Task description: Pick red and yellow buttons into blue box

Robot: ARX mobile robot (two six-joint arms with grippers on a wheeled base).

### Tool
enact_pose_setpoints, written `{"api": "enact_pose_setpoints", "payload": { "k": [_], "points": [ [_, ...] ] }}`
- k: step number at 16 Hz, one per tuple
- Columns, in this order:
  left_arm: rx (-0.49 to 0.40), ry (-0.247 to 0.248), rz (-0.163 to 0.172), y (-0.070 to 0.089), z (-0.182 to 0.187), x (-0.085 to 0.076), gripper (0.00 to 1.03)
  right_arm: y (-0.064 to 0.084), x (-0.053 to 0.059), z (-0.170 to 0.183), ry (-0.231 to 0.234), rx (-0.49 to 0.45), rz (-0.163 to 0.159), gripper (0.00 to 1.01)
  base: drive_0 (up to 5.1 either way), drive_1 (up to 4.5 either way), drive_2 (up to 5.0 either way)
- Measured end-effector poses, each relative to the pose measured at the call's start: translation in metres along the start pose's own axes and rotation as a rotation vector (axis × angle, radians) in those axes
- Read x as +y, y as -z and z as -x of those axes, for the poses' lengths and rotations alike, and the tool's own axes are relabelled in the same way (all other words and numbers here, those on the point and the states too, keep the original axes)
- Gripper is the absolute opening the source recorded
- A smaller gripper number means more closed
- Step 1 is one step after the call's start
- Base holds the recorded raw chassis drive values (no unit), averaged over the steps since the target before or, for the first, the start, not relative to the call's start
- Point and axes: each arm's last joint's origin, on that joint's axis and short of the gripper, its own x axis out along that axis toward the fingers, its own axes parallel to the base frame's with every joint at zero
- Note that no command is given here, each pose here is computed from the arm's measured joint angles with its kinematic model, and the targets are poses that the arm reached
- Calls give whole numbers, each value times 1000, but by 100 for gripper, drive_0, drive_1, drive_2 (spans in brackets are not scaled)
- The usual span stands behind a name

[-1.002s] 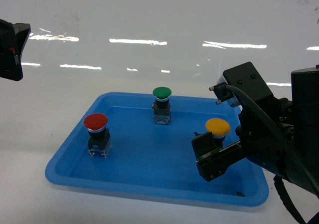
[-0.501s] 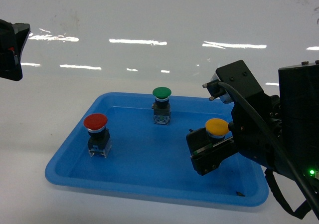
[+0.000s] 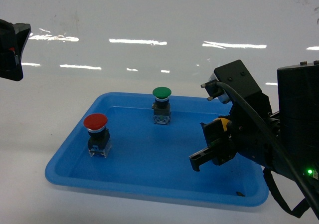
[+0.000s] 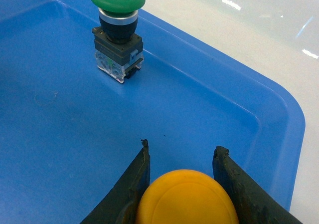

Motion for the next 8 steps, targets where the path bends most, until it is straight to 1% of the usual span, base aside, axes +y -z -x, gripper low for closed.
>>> {"api": "enact_pose_setpoints", "payload": {
  "k": [8],
  "points": [
    [0,0,0,0,0,0,98,0,0,1,0,3,-2,33,0,0,0]
  ]
}}
